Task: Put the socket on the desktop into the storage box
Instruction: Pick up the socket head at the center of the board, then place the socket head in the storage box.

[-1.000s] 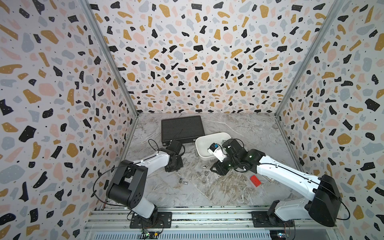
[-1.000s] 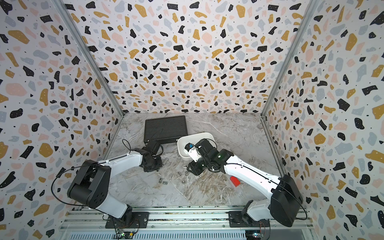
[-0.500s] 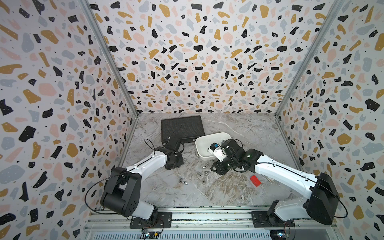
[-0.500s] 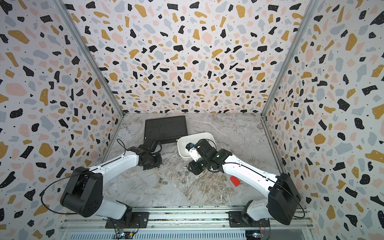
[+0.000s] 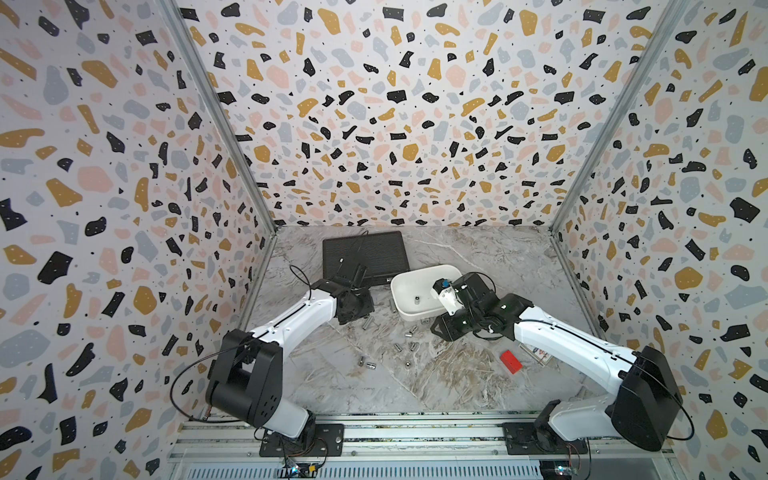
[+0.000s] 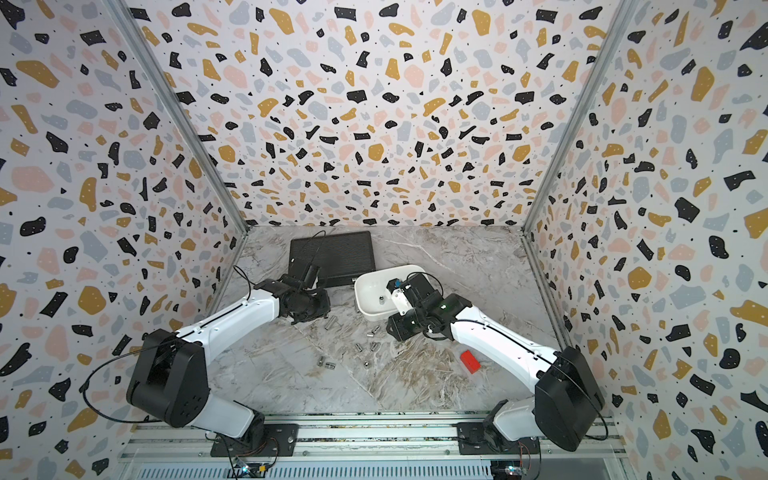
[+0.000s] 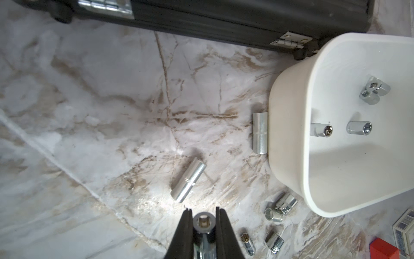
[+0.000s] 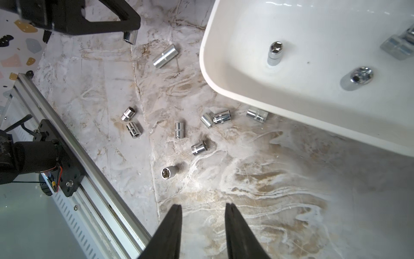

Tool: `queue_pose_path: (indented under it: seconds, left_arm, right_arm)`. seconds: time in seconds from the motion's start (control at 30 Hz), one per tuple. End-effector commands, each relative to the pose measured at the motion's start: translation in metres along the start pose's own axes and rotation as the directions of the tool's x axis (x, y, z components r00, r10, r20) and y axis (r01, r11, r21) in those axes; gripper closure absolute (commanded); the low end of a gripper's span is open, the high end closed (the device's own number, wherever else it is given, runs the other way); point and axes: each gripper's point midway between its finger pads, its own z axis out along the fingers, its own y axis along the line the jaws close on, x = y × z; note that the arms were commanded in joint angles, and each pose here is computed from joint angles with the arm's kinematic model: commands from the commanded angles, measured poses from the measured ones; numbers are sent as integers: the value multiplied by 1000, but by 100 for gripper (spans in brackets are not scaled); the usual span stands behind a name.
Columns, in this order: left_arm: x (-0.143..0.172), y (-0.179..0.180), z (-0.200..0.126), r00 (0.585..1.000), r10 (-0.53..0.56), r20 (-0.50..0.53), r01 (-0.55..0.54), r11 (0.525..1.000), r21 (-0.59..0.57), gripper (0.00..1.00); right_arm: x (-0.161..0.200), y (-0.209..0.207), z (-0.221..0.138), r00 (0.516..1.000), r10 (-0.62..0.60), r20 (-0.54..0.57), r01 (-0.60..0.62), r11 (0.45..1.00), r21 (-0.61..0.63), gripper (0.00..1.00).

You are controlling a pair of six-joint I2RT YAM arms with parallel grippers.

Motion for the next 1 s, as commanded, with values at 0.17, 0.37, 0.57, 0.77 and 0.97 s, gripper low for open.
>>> queue_pose_path:
  seconds: [0.17,0.37,0.57,0.77,0.97]
  left_arm:
    - [-18,-48,-1,998,62,15,-62,996,62,100]
    - [-25,-79,5,994,105,13,-105,991,88,100]
    - [-31,-104,17,988,151,7,-151,984,89,100]
    - [-33,-118,33,984,178,-11,-176,981,82,100]
    - [-31,-122,49,979,199,-34,-197,978,64,100]
  right_arm:
    - [-1,-9,-15,999,43,33,-44,999,27,63]
    - [1,-16,-16,997,67,32,-68,997,40,63]
    - [3,-20,-18,996,81,33,-82,995,47,63]
    - [5,-24,-19,996,88,34,-90,995,53,63]
    - [7,-27,-18,995,97,32,-99,993,59,63]
